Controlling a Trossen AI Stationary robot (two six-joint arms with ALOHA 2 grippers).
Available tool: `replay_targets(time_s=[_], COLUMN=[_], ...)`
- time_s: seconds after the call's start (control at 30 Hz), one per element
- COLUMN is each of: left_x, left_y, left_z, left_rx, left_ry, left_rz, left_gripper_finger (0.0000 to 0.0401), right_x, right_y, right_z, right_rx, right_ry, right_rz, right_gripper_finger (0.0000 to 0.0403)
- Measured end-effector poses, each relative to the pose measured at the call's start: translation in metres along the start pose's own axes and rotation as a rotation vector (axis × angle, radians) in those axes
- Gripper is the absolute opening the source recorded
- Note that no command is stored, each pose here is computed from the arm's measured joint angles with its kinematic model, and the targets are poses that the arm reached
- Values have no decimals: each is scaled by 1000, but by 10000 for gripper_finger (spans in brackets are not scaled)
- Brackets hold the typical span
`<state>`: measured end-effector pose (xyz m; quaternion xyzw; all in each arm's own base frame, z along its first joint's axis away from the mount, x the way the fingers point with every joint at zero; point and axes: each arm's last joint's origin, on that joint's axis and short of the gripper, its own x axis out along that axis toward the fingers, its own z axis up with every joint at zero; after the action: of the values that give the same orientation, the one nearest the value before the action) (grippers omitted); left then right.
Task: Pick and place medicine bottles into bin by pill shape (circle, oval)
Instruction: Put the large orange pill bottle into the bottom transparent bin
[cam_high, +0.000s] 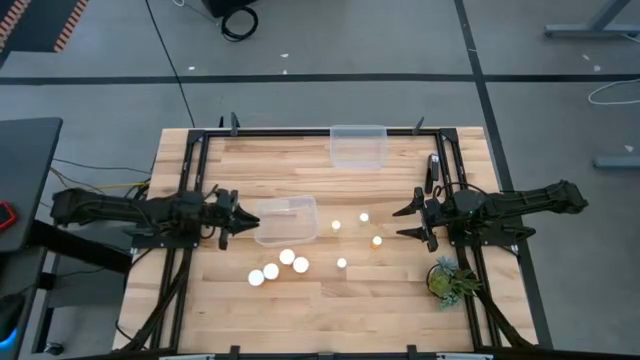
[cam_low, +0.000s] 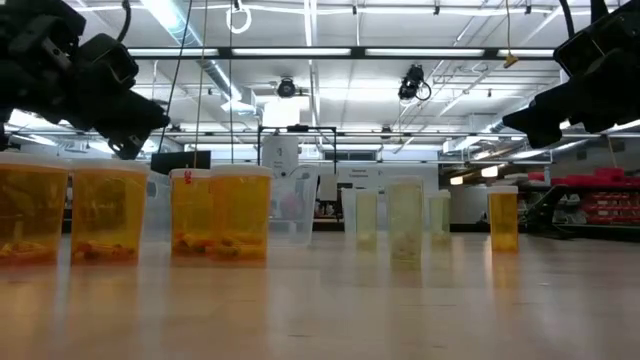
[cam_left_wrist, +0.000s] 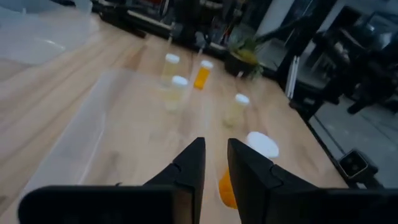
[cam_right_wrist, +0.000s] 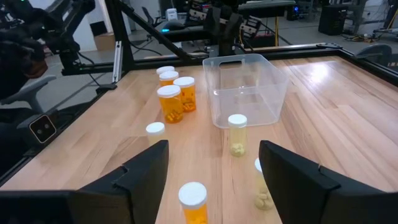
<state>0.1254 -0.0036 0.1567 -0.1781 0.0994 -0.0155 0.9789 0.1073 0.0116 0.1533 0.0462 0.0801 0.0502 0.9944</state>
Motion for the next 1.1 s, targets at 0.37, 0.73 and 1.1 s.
replay_targets(time_s=[0.37, 0.73, 1.1], left_x=[21, 27, 27], left_y=[-35, -70, -107], left_z=[25, 44, 55], left_rx=[64, 17, -46], left_ry=[245, 483, 685], left_rz=[-77, -12, 52], left_gripper_finger=[89, 90, 90], right_x=[0, 0, 0], right_y=[0, 0, 0], right_z=[0, 0, 0], right_rx=[0, 0, 0], right_ry=[0, 0, 0], right_rz=[0, 0, 0], right_gripper_finger=[257, 257, 257])
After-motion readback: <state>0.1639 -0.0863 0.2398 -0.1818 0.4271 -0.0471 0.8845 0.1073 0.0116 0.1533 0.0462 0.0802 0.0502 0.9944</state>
